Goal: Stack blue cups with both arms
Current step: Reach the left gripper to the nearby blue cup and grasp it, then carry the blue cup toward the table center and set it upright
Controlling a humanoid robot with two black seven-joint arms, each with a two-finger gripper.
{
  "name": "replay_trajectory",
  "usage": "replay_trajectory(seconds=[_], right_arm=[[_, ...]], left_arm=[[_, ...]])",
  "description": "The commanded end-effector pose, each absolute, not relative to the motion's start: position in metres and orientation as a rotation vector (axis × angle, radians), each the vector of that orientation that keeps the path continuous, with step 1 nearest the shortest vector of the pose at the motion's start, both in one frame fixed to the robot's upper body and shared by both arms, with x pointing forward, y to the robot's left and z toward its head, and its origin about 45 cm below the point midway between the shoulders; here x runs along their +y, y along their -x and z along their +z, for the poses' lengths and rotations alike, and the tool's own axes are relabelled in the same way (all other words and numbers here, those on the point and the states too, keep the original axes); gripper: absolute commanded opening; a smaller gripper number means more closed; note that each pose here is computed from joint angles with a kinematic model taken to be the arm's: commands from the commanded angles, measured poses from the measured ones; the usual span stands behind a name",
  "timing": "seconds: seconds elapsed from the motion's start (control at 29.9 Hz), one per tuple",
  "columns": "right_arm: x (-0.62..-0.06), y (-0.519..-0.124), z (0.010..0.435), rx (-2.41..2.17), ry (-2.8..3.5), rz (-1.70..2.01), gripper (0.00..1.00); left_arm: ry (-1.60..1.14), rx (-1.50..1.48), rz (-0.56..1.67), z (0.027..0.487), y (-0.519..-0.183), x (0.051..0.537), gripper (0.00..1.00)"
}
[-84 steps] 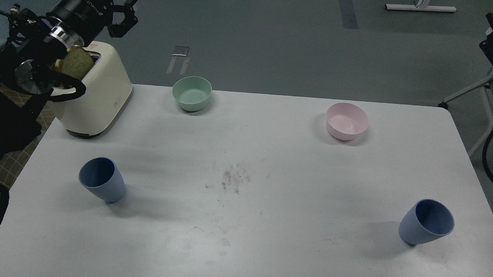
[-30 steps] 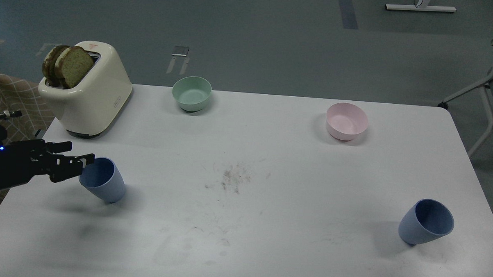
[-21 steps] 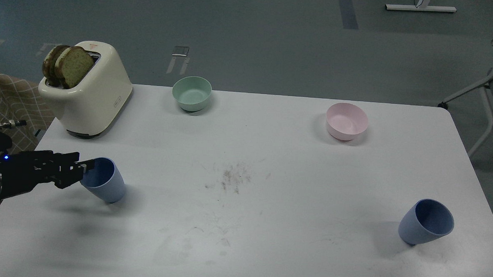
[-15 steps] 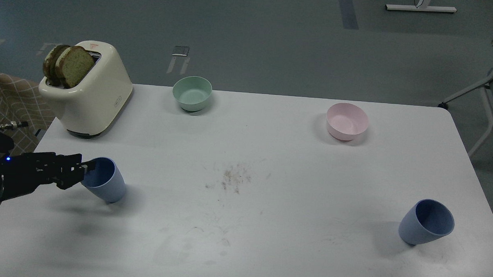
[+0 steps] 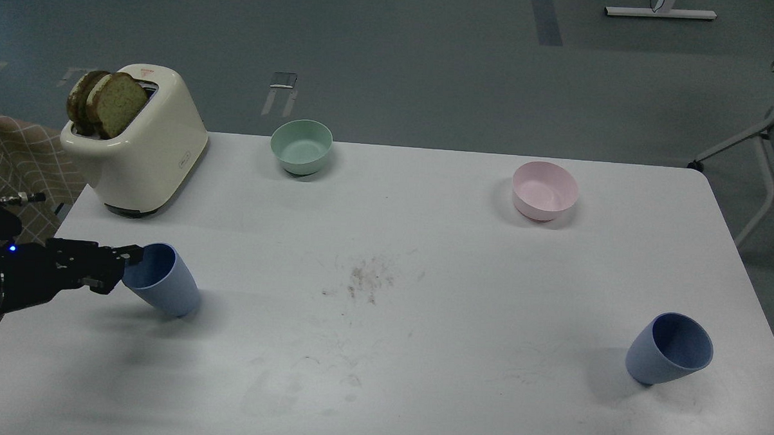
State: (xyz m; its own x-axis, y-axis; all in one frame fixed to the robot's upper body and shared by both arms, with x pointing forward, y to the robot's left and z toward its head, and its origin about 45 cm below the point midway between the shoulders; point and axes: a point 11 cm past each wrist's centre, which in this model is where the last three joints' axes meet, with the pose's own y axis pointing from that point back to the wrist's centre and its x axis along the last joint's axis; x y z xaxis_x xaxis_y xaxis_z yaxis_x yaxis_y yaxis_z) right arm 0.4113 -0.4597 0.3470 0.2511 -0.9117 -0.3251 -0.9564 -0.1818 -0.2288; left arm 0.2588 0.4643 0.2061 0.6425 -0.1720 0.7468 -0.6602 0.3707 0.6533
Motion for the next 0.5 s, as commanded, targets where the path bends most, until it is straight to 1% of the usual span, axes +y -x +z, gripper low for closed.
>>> replay_trajectory(seconds=[0.0, 0.07, 0.13, 0.23, 0.27, 0.4, 0.47], right_arm=[[-0.462, -0.41, 0.347, 1.712, 2.146, 0.158, 1.0], [-0.464, -0.409, 0.348, 1.719, 2.14, 0.156, 1.0], [-0.469, -0.407, 0.347, 1.727, 2.128, 0.154, 1.0], [-0.476, -0.402, 0.346, 1.749, 2.116, 0.151, 1.0], [-0.479, -0.4, 0.346, 1.756, 2.113, 0.151, 1.0], [-0.496, -0.388, 0.341, 1.808, 2.082, 0.152, 1.0], [-0.501, -0.385, 0.341, 1.821, 2.076, 0.148, 1.0]], left_arm=[[-1.188, -0.933, 0.372, 0.237, -0.272, 0.465, 0.0], [-1.168, -0.984, 0.371, 0.253, -0.282, 0.456, 0.0], [-1.123, -1.061, 0.363, 0.274, -0.294, 0.437, 0.0], [-1.103, -1.144, 0.325, 0.287, -0.304, 0.421, 0.0], [-1.101, -1.169, 0.308, 0.29, -0.308, 0.416, 0.0], [-1.024, -1.259, 0.177, 0.276, -0.334, 0.354, 0.0], [-1.005, -1.268, 0.153, 0.274, -0.339, 0.339, 0.0]])
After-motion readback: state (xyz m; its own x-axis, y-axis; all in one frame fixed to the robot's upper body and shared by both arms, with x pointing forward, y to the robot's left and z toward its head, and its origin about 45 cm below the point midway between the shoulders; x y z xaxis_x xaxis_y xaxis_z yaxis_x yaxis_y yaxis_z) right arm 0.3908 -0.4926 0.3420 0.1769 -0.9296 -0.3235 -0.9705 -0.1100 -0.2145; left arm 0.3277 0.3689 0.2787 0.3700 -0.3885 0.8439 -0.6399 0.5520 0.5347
